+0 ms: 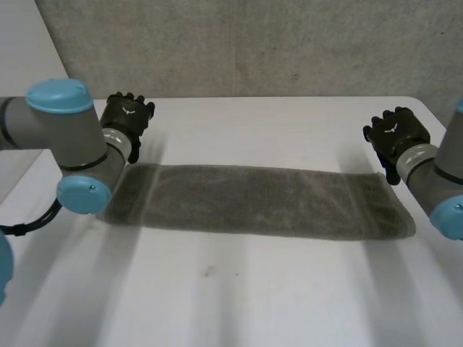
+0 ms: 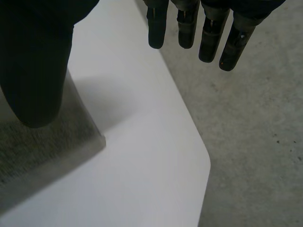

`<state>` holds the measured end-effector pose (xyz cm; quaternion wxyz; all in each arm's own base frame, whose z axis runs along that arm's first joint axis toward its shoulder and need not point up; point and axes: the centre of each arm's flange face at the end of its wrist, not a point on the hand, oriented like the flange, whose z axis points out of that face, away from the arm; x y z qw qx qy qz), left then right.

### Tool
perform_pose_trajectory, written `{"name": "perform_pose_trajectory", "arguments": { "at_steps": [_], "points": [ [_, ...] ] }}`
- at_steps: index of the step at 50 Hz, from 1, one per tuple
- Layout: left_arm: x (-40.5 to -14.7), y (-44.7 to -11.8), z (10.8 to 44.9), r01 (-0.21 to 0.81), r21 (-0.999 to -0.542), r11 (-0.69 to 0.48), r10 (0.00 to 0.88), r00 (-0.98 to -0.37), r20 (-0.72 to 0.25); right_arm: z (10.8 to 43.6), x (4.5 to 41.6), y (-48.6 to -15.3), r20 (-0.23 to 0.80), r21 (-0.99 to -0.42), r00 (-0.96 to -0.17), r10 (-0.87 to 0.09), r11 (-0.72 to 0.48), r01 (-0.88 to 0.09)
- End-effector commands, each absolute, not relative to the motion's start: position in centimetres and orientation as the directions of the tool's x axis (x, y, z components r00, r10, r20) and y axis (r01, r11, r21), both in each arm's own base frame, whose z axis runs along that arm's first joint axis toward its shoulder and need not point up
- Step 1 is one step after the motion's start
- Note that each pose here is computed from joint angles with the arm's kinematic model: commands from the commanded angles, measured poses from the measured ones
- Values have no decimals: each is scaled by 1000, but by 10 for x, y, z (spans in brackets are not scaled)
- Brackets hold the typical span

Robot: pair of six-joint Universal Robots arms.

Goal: Fold the towel.

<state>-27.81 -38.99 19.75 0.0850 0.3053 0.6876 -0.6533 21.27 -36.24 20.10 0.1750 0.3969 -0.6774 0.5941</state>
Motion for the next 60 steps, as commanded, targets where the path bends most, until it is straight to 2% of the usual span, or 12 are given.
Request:
{"name": "perform_pose_trajectory", "arguments": {
  "at_steps": [1,6,8,9,11,16,23,32,41,51,54,60],
  "points": [
    [-268,-360,217,463,-887,-1,324,-839,-438,205,212,-320,602,-737,-649,-466,-12,-676],
    [-255,-340,220,308,-947,93,323,-909,-264,187,187,-311,506,-744,-677,-535,127,-656],
    [-246,-331,219,158,-974,165,319,-943,-99,182,181,-309,475,-745,-692,-544,171,-645],
    [-246,-331,219,157,-974,165,318,-943,-98,177,177,-306,445,-748,-706,-550,205,-631],
    [-234,-325,217,6,-973,231,322,-944,71,173,174,-304,420,-753,-722,-549,233,-615],
    [-218,-323,216,-118,-958,263,346,-915,207,156,160,-304,389,-759,-746,-540,272,-592],
    [-211,-321,216,-142,-969,203,373,-904,211,138,150,-317,409,-792,-760,-505,217,-570],
    [-213,-316,213,-140,-970,199,381,-901,208,129,144,-323,415,-785,-762,-498,228,-577],
    [-214,-314,212,-137,-969,205,383,-900,208,163,90,-349,491,-791,-813,-312,231,-566],
    [-222,-311,241,-145,-981,132,417,-889,187,204,53,-368,672,-696,-714,-196,160,-699],
    [-226,-313,255,-146,-982,123,428,-885,185,215,76,-369,682,-700,-700,-211,90,-709],
    [-240,-306,277,-141,-981,133,444,-877,187,251,176,-352,681,-727,-669,-297,-164,-667]
  ]
}}
